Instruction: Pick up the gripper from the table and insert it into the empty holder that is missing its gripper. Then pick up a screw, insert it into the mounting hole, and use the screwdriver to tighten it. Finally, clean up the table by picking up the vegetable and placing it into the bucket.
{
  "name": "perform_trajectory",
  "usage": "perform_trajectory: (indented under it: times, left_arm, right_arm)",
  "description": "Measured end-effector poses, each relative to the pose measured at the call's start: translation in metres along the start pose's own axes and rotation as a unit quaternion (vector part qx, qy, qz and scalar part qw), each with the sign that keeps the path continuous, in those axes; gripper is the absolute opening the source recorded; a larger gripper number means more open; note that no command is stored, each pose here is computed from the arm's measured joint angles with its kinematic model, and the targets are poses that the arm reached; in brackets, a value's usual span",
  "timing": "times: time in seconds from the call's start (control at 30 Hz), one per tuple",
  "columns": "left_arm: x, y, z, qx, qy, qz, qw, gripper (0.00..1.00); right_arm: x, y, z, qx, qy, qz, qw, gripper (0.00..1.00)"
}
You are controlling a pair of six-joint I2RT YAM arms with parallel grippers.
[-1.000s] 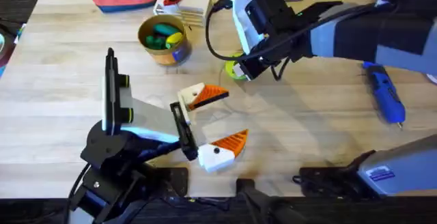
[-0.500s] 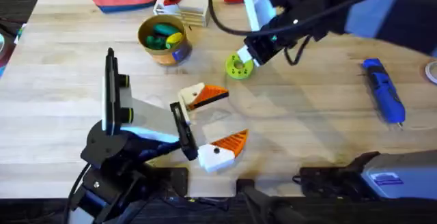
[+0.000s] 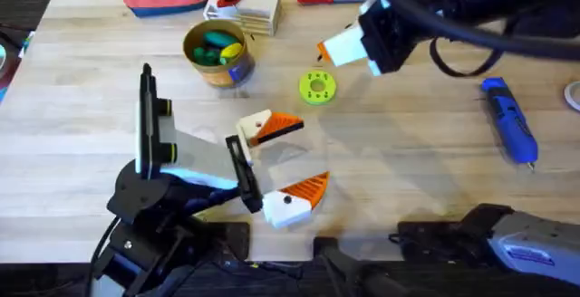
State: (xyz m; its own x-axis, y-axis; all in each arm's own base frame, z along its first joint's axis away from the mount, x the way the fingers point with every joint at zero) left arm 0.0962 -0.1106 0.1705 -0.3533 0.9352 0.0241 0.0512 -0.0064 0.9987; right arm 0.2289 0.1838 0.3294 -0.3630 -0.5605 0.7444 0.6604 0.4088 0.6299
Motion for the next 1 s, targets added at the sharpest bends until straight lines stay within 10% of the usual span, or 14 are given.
perform_trajectory:
  times: [0.4,1.0]
  left_arm:
    - [0.000,-0.005,-0.005,-0.050,-0.028,0.012,0.998,0.986]
    - [0.000,-0.005,-0.006,-0.061,-0.038,0.012,0.997,0.985]
  right_arm:
    - [-0.012,-0.017,0.078,0.071,0.099,0.041,0.992,0.004]
    - [-0.048,-0.023,0.096,0.068,0.110,0.087,0.988,0.004]
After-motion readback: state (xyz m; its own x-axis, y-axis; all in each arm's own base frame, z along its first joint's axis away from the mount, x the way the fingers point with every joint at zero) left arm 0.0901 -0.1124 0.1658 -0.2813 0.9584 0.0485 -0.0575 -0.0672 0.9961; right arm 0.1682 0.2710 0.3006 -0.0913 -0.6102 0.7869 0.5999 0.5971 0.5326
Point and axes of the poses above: each hand's point on the last joint's axis, 136 mm out from that joint toward the fingers, its own x axis back along the fingers, its own z axis along the line the jaws close on, y = z × x, the point moved 9 cm from there along x, back along the fingers, and after that the axes turned 11 degrees about -x, right-handed, at the moved point
